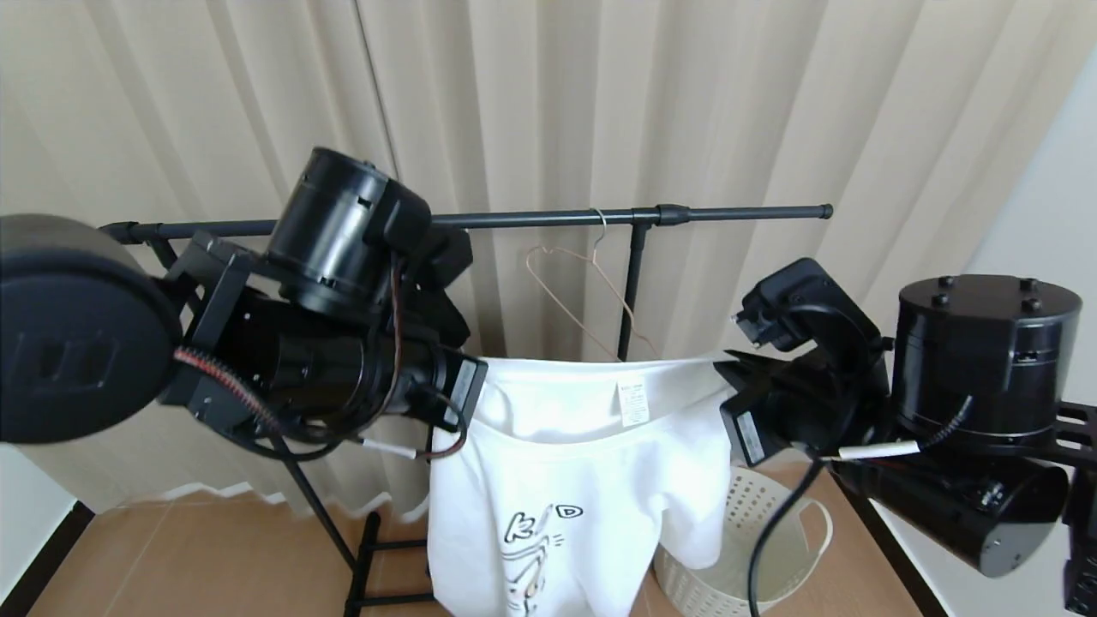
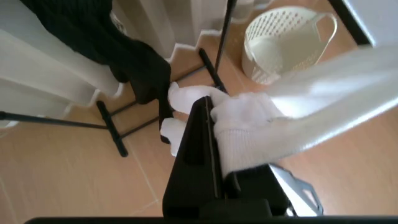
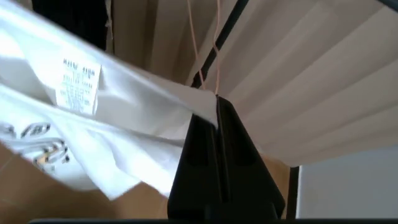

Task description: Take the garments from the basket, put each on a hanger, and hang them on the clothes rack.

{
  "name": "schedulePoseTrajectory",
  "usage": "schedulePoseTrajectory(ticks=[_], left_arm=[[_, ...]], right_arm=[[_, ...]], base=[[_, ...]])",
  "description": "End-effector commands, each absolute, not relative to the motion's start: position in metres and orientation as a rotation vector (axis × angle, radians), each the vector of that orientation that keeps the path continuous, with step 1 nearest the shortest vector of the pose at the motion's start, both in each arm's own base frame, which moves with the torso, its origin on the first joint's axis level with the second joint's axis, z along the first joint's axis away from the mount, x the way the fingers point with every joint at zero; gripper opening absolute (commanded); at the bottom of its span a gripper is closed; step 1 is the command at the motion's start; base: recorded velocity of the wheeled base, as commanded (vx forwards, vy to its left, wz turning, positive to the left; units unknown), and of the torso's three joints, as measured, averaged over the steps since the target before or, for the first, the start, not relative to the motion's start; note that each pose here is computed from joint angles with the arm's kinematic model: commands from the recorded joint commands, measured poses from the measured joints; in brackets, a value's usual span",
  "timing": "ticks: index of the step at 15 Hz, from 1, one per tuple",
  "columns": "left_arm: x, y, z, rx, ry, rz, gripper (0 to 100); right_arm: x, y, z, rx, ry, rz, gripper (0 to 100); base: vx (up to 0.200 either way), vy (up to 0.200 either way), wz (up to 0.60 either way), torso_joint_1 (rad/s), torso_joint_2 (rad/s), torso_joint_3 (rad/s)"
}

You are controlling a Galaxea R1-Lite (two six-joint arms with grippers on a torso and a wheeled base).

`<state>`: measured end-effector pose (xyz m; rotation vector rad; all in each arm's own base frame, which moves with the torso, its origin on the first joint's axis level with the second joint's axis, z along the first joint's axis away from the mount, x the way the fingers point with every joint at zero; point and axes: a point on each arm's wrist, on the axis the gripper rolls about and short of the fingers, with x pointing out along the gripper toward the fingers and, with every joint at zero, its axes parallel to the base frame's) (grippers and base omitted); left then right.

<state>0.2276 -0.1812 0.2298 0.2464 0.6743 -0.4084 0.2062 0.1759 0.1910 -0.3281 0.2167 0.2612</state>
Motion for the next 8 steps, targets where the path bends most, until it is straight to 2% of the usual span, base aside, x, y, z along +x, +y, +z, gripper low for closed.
schedulePoseTrajectory(ticks=[1, 3, 5, 7, 8], left_arm=[[0.193, -0.177, 0.213, 0.303, 0.726, -0.475, 0], [0.18, -0.187, 0.199, 0.338, 0.77, -0.533, 0], [0.169, -0.21, 0.191, 0.304, 0.812, -0.609, 0], [0.166, -0.232, 0.191, 0.215, 0.819, -0.654, 0], [0.167, -0.249, 0.191, 0.127, 0.83, -0.669, 0]], right_arm=[[0.236, 0.197, 0.176, -0.283, 0.168, 0.205, 0], [0.252, 0.212, 0.165, -0.241, 0.108, 0.17, 0], [0.26, 0.229, 0.162, -0.196, 0.06, 0.16, 0], [0.261, 0.24, 0.161, -0.147, 0.044, 0.176, 0], [0.26, 0.246, 0.163, -0.112, 0.036, 0.189, 0]], base=[[0.0, 0.0, 0.0, 0.0, 0.0, 0.0], [0.0, 0.0, 0.0, 0.0, 0.0, 0.0], [0.0, 0.0, 0.0, 0.0, 0.0, 0.0], [0.0, 0.0, 0.0, 0.0, 0.0, 0.0], [0.0, 0.0, 0.0, 0.0, 0.0, 0.0]])
